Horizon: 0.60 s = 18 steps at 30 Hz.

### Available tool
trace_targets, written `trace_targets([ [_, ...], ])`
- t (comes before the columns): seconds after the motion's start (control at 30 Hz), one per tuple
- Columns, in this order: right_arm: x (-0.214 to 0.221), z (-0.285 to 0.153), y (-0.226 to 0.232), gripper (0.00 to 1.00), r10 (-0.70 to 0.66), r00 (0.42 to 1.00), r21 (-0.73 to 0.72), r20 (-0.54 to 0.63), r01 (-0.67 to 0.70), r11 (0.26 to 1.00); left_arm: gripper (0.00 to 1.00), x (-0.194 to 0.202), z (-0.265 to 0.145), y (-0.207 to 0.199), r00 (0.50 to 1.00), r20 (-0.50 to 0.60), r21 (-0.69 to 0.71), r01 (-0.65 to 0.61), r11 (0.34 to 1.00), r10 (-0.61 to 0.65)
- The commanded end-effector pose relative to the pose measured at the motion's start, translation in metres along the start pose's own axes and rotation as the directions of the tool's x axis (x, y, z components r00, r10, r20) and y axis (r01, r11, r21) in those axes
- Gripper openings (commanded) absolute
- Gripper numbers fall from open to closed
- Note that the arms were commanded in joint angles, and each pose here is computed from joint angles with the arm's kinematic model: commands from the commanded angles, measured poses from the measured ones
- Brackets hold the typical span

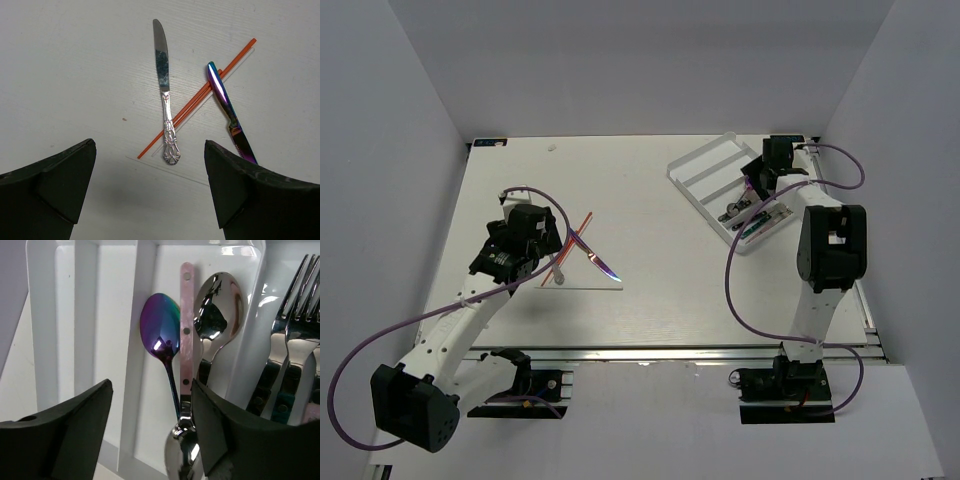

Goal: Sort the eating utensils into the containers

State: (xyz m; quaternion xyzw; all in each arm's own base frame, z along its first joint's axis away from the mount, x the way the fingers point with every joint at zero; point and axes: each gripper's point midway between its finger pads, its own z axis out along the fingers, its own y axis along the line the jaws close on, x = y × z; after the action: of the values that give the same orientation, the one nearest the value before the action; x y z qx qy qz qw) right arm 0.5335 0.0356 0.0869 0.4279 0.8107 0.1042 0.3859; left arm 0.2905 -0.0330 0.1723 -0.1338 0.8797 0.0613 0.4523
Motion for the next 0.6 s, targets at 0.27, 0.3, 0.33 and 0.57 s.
trace_targets([
  [0.27,0.143,-0.15,0.16,0.72,-0.764,0.64,-0.575,0.084,0.657,0.487,0.98,-0.029,-0.016,0.057,0.979,0.155,-0.229,0.165,0.959,-0.131],
  [0.3,0.195,-0.161,0.157,0.72,-0.832,0.552,-0.611,0.066,0.681,0.404,0.98,-0.033,-0.019,0.067,0.973,0.181,-0.262,0.191,0.946,-0.146],
  [0.33,0.218,-0.167,0.153,0.71,-0.871,0.485,-0.626,0.075,0.703,0.337,0.98,-0.036,-0.023,0.072,0.965,0.202,-0.271,0.22,0.937,-0.168],
  [0.57,0.381,-0.211,0.131,0.7,-0.969,0.094,-0.651,0.228,0.755,-0.08,0.98,-0.052,-0.05,0.096,0.913,0.329,-0.263,0.333,0.905,-0.241],
])
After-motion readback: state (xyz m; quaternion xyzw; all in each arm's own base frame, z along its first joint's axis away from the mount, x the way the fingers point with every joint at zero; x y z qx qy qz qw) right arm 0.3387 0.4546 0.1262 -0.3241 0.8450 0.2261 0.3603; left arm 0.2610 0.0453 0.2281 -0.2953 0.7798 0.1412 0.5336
